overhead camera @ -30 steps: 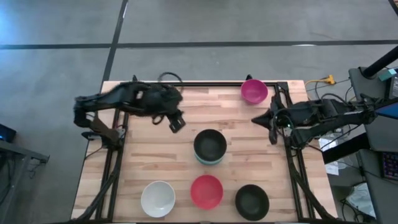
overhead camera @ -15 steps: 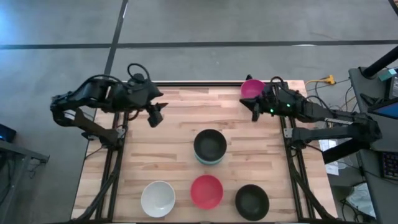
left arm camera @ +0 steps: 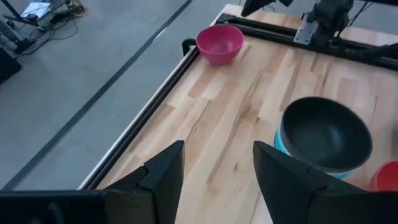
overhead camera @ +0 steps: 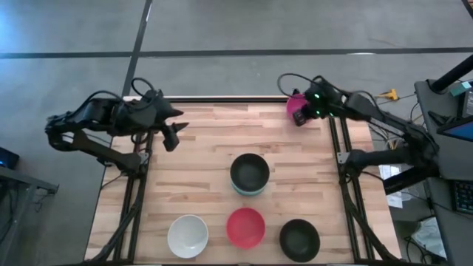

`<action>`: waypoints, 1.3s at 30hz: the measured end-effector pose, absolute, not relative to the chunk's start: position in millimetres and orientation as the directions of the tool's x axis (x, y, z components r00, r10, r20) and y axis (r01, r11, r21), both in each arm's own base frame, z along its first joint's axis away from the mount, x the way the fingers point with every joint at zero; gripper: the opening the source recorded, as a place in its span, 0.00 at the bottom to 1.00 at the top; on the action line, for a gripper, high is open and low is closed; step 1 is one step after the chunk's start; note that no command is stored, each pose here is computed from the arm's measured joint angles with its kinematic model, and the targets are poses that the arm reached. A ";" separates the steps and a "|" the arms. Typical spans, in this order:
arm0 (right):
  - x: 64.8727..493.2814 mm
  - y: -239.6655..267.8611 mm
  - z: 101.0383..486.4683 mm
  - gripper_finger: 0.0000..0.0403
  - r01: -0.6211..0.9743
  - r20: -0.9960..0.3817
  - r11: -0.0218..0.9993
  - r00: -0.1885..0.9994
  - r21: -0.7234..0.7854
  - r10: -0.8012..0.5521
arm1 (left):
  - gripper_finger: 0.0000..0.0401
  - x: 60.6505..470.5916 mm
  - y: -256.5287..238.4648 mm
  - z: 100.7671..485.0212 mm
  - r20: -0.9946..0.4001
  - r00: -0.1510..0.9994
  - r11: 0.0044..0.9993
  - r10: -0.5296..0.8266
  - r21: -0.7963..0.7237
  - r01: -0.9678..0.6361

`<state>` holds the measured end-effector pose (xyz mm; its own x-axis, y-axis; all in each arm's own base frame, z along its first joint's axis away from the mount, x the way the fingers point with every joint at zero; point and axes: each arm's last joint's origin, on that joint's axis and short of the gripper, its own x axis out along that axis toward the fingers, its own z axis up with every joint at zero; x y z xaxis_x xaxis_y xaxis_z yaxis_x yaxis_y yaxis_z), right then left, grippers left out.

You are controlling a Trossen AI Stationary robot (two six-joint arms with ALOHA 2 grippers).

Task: Nest bowls inside each other
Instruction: Stack the pink bowl on top of the top black bowl

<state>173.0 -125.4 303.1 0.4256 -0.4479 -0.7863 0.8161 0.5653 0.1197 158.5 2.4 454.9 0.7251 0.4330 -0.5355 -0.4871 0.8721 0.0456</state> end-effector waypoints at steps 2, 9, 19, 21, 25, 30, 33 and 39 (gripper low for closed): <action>181.3 -137.2 300.4 0.02 0.809 -0.854 0.586 0.335 0.045 -0.398 | 0.44 156.4 2.5 451.9 -0.540 0.721 0.872 0.433 0.049 -0.487; 209.0 -177.2 288.6 0.02 0.730 -0.964 0.680 0.128 -0.069 -0.235 | 0.44 155.2 2.6 451.1 -0.538 0.723 0.872 0.433 0.048 -0.487; 234.6 -205.1 283.0 0.04 0.691 -0.979 0.722 0.173 0.043 -0.106 | 0.44 159.8 1.9 445.8 -0.558 0.717 0.879 0.418 0.047 -0.475; 236.8 -207.2 282.8 0.09 0.692 -0.980 0.721 0.171 0.044 -0.105 | 0.44 160.9 1.4 443.4 -0.567 0.718 0.885 0.403 0.042 -0.464; 237.5 -208.7 281.9 0.22 0.697 -0.981 0.715 0.165 0.043 -0.103 | 0.44 163.7 0.6 438.2 -0.583 0.715 0.886 0.385 0.018 -0.462; 236.1 -210.2 281.5 0.36 0.714 -0.982 0.700 0.142 0.012 -0.128 | 0.44 164.9 0.4 436.2 -0.590 0.713 0.888 0.379 0.015 -0.460; 234.9 -212.0 279.3 0.39 0.713 -0.983 0.701 0.137 0.009 -0.126 | 0.44 165.5 0.3 436.8 -0.584 0.718 0.888 0.378 0.010 -0.459; 237.0 -216.9 258.4 0.39 0.709 -0.993 0.705 0.084 0.003 -0.080 | 0.44 167.0 0.2 438.6 -0.567 0.732 0.889 0.377 0.000 -0.458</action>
